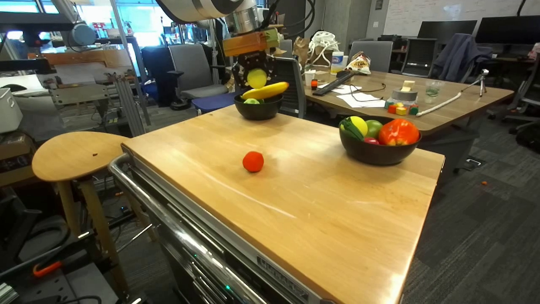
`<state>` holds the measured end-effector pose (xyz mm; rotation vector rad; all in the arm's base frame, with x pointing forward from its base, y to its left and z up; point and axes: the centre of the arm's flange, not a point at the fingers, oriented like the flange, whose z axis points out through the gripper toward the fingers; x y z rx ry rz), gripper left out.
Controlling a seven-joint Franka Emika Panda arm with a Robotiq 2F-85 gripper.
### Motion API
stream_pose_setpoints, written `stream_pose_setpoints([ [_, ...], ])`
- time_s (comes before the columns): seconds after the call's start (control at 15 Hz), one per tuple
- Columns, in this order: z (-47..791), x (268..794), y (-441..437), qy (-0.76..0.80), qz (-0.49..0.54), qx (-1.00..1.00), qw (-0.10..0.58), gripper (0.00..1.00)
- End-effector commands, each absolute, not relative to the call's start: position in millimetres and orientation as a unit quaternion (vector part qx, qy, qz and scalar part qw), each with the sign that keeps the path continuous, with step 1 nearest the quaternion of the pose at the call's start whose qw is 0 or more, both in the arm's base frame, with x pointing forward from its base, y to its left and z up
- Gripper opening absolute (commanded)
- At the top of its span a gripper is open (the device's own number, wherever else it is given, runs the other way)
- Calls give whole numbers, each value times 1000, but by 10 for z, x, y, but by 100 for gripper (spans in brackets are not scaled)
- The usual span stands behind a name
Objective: Put the fruits inside the two black bowls
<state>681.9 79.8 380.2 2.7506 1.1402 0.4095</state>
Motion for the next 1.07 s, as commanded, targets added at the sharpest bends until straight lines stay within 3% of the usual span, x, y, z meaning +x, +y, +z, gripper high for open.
stream_pose_setpoints([
  [0.0,3674,7067,847,382,139,911,70,4],
  [1.0,3015,7482,729,371,83,922,70,3],
])
